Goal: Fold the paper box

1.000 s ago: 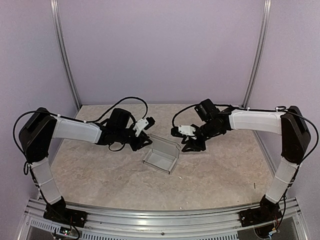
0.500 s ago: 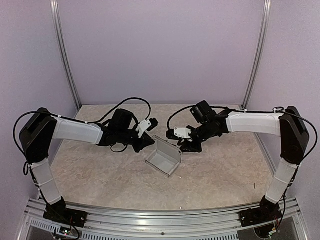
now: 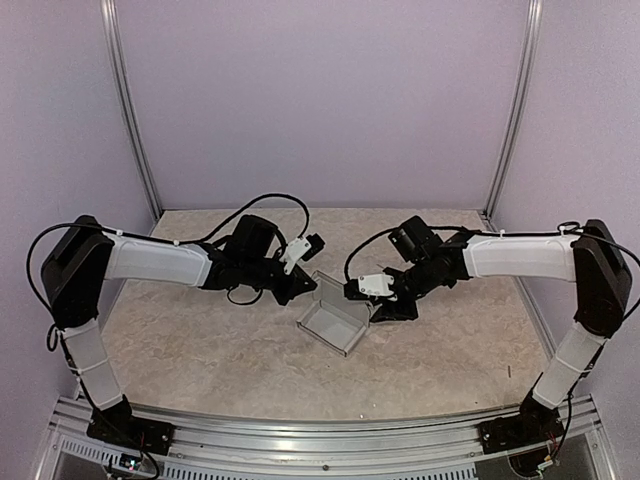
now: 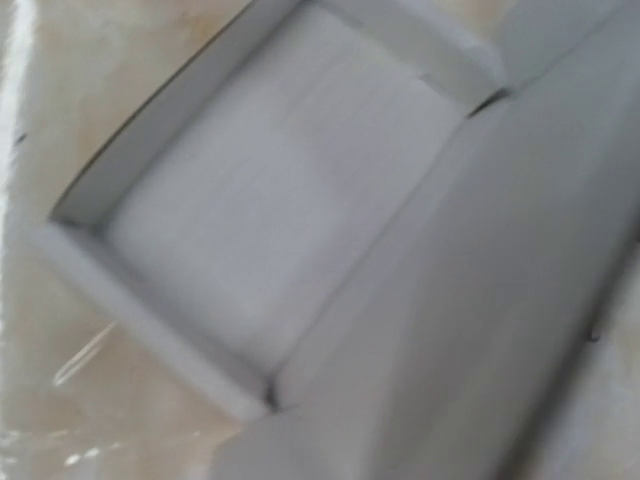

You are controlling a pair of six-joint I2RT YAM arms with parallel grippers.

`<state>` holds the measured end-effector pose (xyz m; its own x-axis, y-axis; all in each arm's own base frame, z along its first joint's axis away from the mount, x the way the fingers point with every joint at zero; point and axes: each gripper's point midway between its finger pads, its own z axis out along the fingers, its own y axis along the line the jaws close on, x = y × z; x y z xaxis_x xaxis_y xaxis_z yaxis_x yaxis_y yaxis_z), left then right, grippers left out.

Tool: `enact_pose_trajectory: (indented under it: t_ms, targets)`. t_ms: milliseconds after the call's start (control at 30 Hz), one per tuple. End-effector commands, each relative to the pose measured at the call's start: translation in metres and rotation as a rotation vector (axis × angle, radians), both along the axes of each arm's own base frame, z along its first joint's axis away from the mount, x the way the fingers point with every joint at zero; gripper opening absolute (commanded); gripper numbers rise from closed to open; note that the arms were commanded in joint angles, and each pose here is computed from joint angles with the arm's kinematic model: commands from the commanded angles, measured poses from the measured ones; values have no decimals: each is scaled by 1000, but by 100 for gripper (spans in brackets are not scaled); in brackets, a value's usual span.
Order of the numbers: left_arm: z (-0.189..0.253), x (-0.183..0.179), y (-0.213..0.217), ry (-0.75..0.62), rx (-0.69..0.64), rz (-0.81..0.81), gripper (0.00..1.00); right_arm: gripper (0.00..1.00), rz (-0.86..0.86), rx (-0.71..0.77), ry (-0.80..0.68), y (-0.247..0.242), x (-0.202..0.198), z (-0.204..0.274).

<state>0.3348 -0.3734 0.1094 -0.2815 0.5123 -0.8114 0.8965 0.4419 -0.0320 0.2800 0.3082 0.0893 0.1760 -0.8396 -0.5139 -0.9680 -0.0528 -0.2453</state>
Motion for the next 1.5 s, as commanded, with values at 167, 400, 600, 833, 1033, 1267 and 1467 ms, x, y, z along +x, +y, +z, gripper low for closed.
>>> enact_pose_trajectory:
  t_ms: [167, 400, 600, 833, 1033, 1267, 1467]
  targets:
    - [3, -1, -19, 47, -11, 18, 2, 35, 12, 63, -21, 8, -4, 15]
    - [-8, -1, -21, 76, 31, 23, 1, 31, 13, 73, -19, 10, -4, 17]
    - [-15, -4, -27, 106, 42, 37, 1, 30, 7, 71, -13, 7, -8, 17]
    - [-20, -15, -29, 104, 35, 58, 0, 28, 22, 68, -57, 4, -22, 22]
    - [-24, -21, -30, 109, 30, 84, 0, 27, 41, 15, -130, 9, -31, 15]
    - [-38, -36, -19, 93, 44, 115, 0, 27, 66, -31, -176, 15, -44, 7]
    - [-44, -51, -1, 62, 35, 135, 0, 27, 119, -62, -214, 25, -64, 3]
